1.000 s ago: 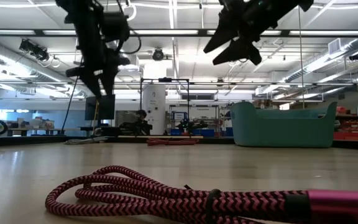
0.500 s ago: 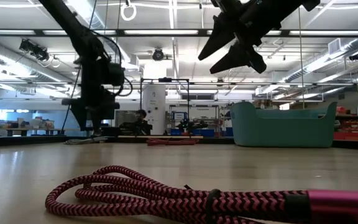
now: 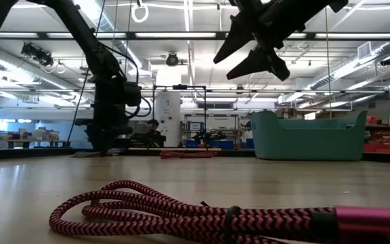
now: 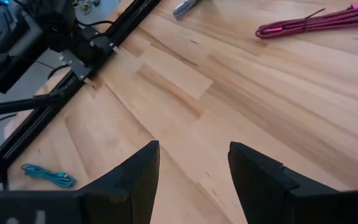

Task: Pick and place USB-C Cables
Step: Put the white charger cable into the blue bin

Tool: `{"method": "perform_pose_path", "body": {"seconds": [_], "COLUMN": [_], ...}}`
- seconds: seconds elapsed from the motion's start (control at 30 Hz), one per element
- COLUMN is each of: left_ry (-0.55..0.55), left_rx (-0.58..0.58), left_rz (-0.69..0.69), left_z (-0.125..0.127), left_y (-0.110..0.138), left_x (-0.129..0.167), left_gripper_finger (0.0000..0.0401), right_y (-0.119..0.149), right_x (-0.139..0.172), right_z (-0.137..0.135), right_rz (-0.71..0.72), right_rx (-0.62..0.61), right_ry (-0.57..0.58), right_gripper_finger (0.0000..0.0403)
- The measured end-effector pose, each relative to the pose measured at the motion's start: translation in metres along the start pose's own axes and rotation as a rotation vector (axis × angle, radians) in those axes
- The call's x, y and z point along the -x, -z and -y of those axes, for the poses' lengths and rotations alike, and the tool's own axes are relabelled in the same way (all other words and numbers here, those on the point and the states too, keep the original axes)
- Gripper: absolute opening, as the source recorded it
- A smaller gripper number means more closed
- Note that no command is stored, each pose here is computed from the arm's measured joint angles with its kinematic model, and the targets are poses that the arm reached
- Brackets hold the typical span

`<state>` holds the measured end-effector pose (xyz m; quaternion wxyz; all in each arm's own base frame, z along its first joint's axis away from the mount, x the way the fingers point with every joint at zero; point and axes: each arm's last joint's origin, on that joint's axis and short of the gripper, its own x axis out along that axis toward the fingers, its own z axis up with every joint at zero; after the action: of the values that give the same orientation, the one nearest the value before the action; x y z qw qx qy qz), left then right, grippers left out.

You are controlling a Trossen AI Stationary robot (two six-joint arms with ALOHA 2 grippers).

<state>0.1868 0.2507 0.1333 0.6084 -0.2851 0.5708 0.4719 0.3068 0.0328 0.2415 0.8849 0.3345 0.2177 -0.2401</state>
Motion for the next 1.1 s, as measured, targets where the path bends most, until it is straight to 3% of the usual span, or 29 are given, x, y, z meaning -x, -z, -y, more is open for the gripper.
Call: {"method": "perform_pose_path", "body": {"seconds": [0.1,0.17,0.33,0.5,0.83,1.1], "left_ry": [0.064,0.127,0.355,0.601,1.020,1.252], "left_rx": [-0.058,-0.076,-0.161,-0.321,-0.681,-0.721], "left_rz": [-0.011,-0.016,-0.027,0.038,0.297,0.552], "left_z": [0.001,0.004,0.023,0.050,0.123,0.165], "left_y": [0.000,0.001,0.009,0.020,0.055,0.072], "left_x": [0.000,0.003,0.021,0.055,0.128,0.175], "left_gripper_finger": [0.0035,0.0017,0.0018,0.0011,0.0013,0.0013], "right_y": [0.000,-0.002,-0.009,-0.013,-0.029,-0.045], "right_x": [0.003,0.009,0.021,0.026,0.017,0.015], "right_z": [-0.003,-0.005,-0.007,-0.005,0.009,0.006], "right_rz": [0.005,0.019,0.055,0.059,-0.010,0.087], "right_rx": [0.000,-0.007,-0.017,-0.003,-0.066,0.001], "right_ry": [-0.019,-0.038,-0.054,-0.063,-0.088,-0.169], "right_gripper_finger": [0.0197,0.0197,0.0197,0.0197,0.0222,0.0273]}}
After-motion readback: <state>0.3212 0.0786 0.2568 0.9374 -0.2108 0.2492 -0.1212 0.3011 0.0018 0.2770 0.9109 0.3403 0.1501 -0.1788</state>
